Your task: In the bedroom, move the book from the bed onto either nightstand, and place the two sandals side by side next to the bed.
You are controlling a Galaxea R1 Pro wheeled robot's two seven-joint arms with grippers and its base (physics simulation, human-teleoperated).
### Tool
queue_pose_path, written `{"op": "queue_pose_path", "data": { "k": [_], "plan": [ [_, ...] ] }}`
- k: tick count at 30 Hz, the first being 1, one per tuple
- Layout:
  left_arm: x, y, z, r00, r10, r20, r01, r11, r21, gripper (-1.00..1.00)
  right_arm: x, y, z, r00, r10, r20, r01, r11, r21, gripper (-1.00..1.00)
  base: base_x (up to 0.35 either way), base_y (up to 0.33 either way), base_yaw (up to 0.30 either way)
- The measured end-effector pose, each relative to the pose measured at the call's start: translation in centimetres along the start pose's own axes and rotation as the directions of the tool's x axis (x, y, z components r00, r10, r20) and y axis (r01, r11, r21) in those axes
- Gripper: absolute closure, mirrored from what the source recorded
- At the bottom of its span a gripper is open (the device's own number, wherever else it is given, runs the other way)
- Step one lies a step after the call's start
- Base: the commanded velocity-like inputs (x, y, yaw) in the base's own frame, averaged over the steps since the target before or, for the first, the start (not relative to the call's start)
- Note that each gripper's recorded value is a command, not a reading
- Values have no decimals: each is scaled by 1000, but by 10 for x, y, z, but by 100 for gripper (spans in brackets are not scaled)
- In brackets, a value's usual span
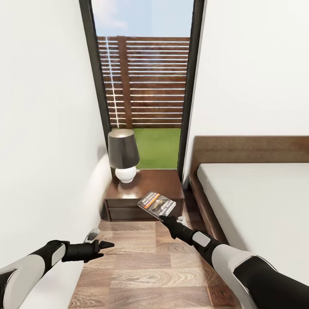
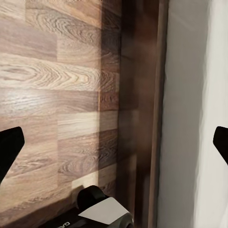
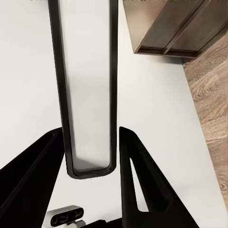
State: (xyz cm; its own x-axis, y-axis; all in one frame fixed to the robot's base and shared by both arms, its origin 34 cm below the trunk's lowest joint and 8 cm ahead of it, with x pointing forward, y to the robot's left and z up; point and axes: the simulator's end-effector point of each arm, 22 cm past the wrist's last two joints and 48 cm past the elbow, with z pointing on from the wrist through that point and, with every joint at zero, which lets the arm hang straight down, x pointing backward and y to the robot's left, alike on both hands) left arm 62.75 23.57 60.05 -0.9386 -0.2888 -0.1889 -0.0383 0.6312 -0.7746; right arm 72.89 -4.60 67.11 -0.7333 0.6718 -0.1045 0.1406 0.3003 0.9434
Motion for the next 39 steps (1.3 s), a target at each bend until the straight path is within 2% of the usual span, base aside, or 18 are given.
{"op": "queue_pose_path", "data": {
  "k": [22,39],
  "plan": [
    [0,0,-1,1000,0,1,0,1000,2,-100,0,0,0,1000,-2,0,2,1000,0,100,116,-2,0],
    [0,0,-1,1000,0,1,0,1000,1,-100,0,0,0,1000,-1,0,1,1000,1,100,109,-70,0]
  ]
}}
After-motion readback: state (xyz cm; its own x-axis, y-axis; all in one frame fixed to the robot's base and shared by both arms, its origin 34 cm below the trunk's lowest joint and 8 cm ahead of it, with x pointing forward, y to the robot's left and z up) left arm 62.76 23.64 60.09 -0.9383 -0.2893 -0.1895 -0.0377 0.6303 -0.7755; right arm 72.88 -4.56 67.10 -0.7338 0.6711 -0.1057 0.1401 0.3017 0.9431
